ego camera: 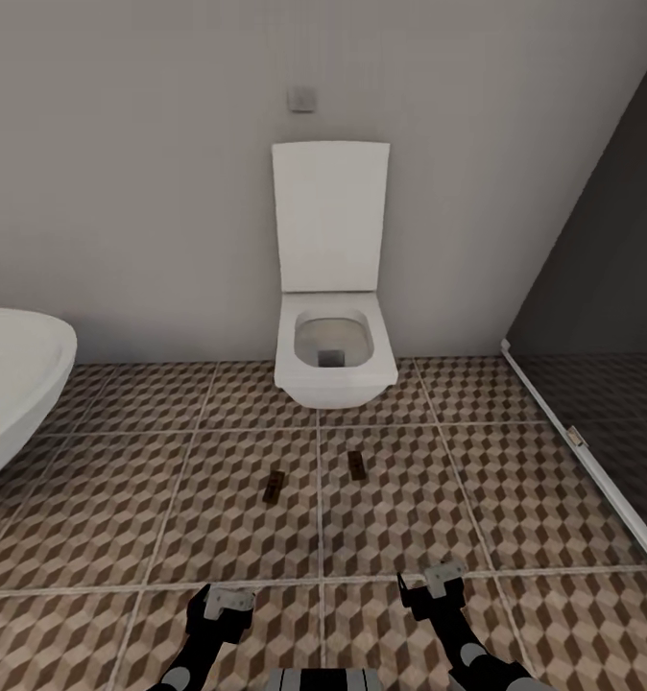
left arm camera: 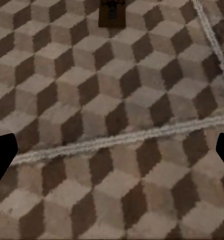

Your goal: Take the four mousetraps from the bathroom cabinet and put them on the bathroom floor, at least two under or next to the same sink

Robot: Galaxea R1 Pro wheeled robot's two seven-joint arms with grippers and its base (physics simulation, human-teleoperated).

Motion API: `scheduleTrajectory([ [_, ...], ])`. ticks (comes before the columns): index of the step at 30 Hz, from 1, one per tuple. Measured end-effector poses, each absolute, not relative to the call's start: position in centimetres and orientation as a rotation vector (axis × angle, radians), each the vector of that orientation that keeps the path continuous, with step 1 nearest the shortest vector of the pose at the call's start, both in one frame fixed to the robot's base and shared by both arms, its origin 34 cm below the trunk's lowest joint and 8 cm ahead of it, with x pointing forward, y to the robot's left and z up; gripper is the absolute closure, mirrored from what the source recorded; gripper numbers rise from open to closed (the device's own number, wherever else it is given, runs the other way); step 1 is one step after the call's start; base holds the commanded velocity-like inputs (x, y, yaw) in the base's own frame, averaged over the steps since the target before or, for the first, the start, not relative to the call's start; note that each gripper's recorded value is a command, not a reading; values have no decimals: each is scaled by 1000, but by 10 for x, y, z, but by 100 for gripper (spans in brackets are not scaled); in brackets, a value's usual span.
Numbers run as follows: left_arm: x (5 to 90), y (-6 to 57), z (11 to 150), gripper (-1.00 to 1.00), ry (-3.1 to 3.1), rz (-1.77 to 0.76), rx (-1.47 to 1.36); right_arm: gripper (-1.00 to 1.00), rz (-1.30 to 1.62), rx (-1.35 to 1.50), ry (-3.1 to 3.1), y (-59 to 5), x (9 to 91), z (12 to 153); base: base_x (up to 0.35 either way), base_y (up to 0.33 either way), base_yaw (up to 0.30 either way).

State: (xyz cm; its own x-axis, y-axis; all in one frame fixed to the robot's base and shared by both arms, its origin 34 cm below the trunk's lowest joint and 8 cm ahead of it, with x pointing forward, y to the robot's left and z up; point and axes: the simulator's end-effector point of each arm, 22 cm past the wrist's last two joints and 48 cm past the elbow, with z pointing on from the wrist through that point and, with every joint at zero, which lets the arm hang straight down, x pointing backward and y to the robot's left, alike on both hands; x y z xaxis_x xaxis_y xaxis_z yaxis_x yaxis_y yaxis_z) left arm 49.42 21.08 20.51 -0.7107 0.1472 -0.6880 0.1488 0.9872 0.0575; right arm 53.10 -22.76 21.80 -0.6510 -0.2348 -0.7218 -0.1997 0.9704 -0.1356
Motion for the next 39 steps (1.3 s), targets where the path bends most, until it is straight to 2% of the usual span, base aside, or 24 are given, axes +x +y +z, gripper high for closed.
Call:
scheduleTrajectory([
  [17,502,210,246,-100,2341,-7,198,-100,-35,-289,2233,-225,541,265,0,0,0],
  [39,481,219,284,-100,2368,4,202,-100,-4,-268,2196,-219,515,312,0,0,0],
])
